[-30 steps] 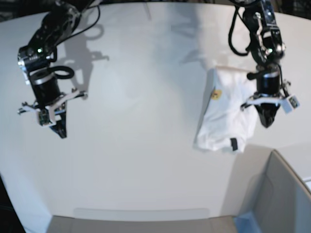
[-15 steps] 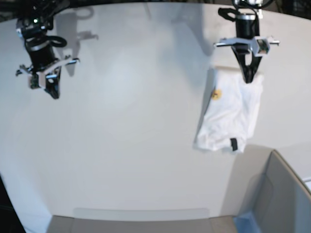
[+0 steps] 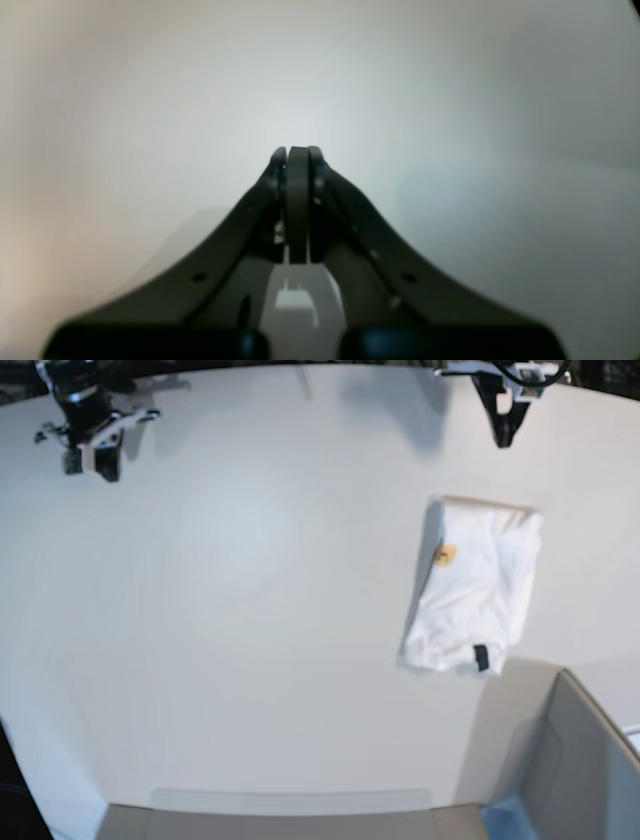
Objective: Layout the t-shirt on the table in an organized manner, then fold the t-shirt properly
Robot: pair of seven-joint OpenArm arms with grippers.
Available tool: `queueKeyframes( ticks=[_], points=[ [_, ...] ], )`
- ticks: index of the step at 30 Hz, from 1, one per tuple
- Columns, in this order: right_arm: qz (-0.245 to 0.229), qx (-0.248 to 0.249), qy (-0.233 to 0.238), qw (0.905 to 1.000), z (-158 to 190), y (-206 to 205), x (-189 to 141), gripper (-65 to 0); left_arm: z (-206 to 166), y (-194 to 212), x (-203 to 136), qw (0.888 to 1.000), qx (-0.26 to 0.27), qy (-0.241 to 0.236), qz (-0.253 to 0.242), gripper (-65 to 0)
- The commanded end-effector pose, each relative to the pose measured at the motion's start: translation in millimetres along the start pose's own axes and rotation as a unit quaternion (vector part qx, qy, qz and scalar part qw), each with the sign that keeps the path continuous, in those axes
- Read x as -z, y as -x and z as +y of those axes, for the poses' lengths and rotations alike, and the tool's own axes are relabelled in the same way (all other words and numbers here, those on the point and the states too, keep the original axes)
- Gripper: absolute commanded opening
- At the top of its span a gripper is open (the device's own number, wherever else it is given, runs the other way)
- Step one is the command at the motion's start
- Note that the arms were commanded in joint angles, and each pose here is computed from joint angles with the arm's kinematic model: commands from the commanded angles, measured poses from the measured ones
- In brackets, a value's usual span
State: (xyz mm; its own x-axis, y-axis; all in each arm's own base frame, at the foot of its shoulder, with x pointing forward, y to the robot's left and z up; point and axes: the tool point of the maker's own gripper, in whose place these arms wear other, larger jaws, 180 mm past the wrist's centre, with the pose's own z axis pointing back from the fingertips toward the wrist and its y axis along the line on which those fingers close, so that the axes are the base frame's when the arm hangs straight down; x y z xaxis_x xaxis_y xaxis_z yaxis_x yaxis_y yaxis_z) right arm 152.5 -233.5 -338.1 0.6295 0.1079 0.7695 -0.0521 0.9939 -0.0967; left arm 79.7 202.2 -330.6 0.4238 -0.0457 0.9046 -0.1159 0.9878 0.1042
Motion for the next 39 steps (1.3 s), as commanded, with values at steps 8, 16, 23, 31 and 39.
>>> queueKeyframes(
  ticks=[8, 16, 23, 31, 39],
  points=[
    [0.052, 0.037, -0.045, 0.9969, 19, 46, -47, -65.0, 19, 46, -67, 0.998, 0.043, 0.0, 0.046, -62.5],
    [0.119, 0.046, -0.051, 0.9905, 23, 85, -77, -65.0, 37, 92, -106, 0.994, 0.081, -0.002, 0.071, -62.5],
    [0.149, 0.048, -0.051, 0.9864, 23, 102, -89, -65.0, 16, 123, -156, 0.993, 0.077, 0.04, 0.081, -62.5],
    [0.185, 0.077, -0.038, 0.9789, 19, 154, -95, -65.0, -3, 156, -197, 0.987, 0.073, 0.083, 0.119, -62.5],
    [0.162, 0.164, -0.013, 0.9729, 27, 225, -100, -65.0, -16, 189, -223, 0.982, 0.074, 0.083, 0.152, -62.5]
  ],
)
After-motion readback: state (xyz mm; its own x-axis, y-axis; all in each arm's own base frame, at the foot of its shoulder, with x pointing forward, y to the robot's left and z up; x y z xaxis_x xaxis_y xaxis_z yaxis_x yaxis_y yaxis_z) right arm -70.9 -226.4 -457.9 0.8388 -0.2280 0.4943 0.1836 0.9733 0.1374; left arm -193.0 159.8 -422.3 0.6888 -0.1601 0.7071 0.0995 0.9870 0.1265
